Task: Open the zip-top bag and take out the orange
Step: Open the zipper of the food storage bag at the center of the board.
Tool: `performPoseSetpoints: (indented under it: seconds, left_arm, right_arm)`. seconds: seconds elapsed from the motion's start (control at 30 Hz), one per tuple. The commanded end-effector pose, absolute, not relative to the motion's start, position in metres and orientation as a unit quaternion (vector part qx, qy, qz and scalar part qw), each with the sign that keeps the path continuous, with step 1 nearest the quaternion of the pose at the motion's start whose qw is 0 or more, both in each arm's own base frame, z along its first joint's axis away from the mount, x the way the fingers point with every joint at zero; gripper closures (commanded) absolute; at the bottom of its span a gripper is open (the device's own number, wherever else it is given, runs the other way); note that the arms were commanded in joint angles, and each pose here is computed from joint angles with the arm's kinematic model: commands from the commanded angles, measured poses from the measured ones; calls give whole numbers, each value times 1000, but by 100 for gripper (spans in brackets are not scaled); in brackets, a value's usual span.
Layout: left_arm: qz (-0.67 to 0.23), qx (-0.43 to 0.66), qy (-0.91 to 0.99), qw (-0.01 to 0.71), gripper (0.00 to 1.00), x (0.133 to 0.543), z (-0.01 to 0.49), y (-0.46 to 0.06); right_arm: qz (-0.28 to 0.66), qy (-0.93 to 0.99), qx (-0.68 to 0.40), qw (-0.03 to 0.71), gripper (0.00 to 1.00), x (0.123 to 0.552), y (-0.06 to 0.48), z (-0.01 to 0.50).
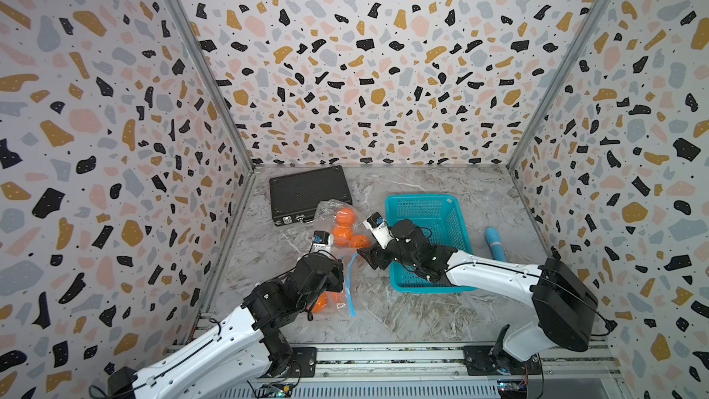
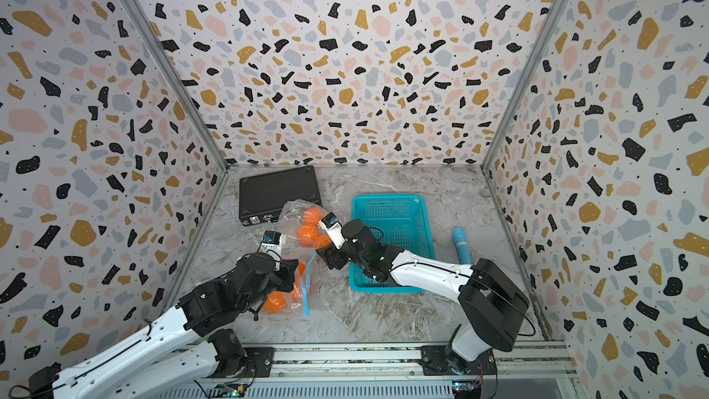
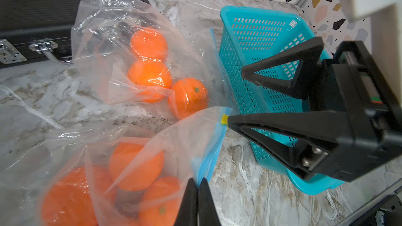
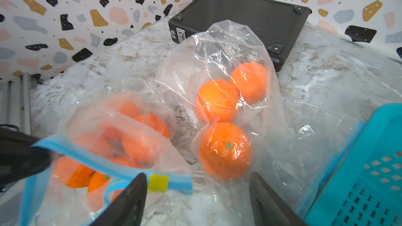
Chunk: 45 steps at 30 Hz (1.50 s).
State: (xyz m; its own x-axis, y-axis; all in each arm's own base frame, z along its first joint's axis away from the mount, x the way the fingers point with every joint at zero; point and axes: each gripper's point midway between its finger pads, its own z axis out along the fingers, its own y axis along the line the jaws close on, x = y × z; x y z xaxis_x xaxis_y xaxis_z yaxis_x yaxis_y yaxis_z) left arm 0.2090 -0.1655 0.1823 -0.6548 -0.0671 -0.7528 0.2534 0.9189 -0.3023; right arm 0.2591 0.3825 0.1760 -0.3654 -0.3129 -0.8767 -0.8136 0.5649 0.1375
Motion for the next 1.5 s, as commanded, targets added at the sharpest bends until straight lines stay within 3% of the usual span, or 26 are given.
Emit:
performPoseSetpoints:
  seconds: [0.0,0.17,0.2,0.37,0.57,0.9,1.27,1.33,1.47]
  left_arm:
    - [-207,39,874,439,100,217,211,-167]
    - [-235,53,873,424,100,216,210,-184]
    - [-236,53,874,422,100,217,208,-185]
    - [-226,54,877,420,100,219,206,-185]
    - [-234,39,865,442,100,212,223,-170]
    - [-209,-14,865,456,100,196,210,-121]
    - [-284,26,872,399,100,206,168,-181]
    - [-287,29,873,393,100,207,165,-185]
    - [-275,32,877,394,100,209,167,-183]
  right_arm:
    - [333,764,-359,420,24,244,389,185]
    - [348,765,-352,413,17,242,398,181]
    - [350,766,-351,409,3,242,401,179]
    - [345,779,-339,398,1,251,411,168]
    - [205,826,-321,416,3,292,393,133]
    - [135,831,-337,422,8,302,367,137]
    - [269,782,-385,409,9,247,372,178]
    - [289,773,-396,403,12,236,372,185]
    - [359,747,-426,363,30,203,391,189]
